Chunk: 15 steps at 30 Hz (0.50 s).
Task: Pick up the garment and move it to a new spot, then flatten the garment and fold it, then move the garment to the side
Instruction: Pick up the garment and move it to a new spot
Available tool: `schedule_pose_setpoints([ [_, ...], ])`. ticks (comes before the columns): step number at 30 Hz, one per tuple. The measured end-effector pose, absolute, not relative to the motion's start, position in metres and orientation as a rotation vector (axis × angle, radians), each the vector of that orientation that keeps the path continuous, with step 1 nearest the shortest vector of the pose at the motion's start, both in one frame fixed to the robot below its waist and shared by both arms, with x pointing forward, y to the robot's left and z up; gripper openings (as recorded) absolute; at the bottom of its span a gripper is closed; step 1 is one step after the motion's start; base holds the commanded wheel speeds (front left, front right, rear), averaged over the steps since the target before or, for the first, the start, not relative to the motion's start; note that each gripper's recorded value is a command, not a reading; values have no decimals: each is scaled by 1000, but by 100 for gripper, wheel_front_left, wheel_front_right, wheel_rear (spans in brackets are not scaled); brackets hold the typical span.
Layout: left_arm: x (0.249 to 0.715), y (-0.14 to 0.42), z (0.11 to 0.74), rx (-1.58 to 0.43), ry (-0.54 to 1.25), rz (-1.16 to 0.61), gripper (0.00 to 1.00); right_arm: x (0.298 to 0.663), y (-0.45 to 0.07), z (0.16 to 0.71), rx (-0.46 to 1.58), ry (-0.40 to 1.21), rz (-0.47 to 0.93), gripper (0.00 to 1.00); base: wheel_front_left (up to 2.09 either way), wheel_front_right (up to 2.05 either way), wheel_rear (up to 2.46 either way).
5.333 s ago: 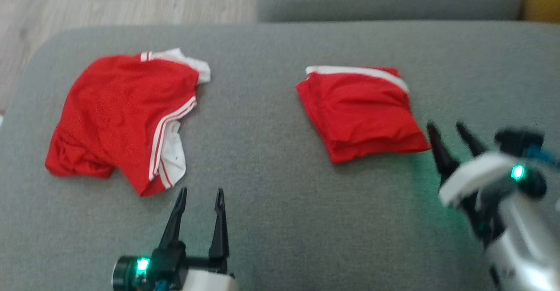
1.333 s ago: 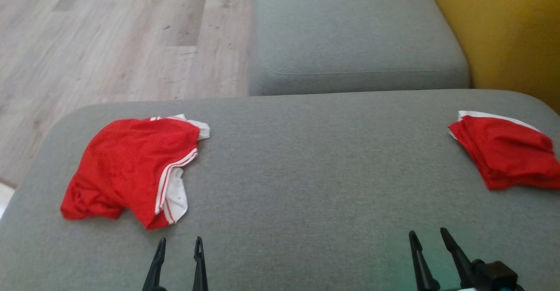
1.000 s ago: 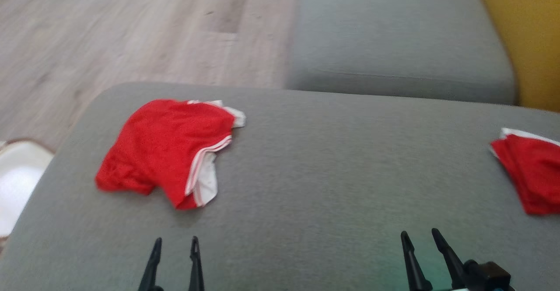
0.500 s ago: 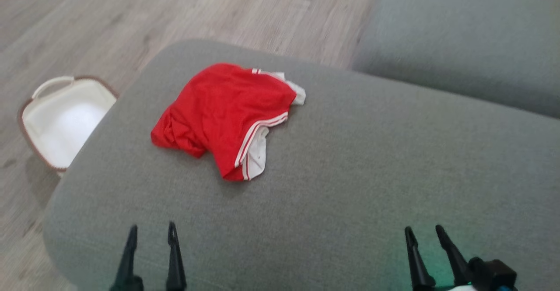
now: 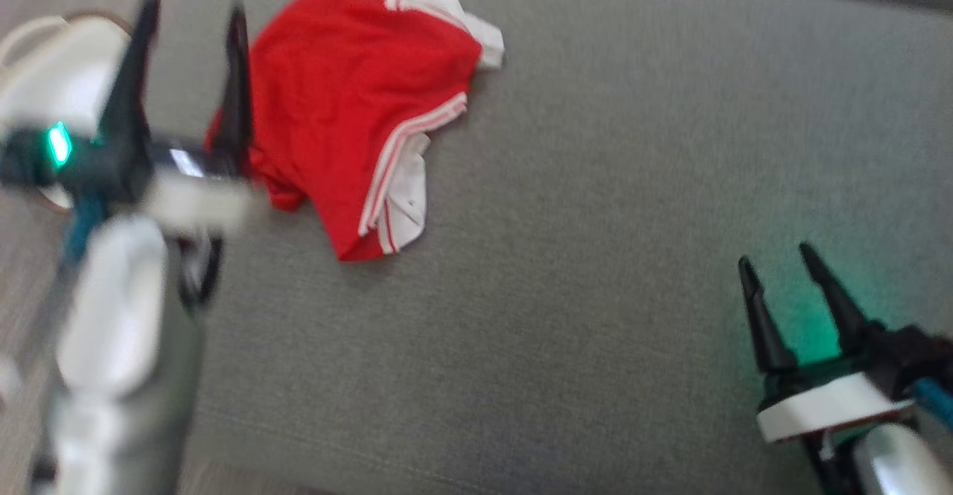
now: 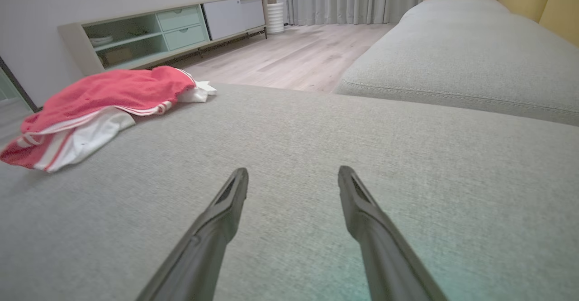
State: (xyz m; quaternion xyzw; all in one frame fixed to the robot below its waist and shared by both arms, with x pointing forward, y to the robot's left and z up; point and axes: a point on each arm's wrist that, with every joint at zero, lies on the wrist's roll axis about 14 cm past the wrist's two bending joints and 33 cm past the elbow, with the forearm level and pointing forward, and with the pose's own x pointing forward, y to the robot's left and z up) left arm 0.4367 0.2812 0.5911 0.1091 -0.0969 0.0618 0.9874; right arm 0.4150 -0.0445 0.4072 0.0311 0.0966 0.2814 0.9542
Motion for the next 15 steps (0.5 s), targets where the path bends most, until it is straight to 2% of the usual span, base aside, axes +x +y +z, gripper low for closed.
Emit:
schedule_pose_setpoints([
  [6, 524, 283, 561, 141, 27, 74, 100, 444, -63, 391, 15, 194, 568, 100, 0, 0, 0],
  [7, 524, 283, 561, 141, 27, 74, 100, 444, -63, 391, 15, 194, 568, 100, 0, 0, 0],
  [11, 548, 284, 492, -17, 289, 97, 100, 458, -72, 384, 20, 201, 549, 100, 0, 0, 0],
  [15, 539, 277, 416, -85, 542, 111, 100, 471, -74, 381, 19, 199, 551, 100, 0, 0, 0],
])
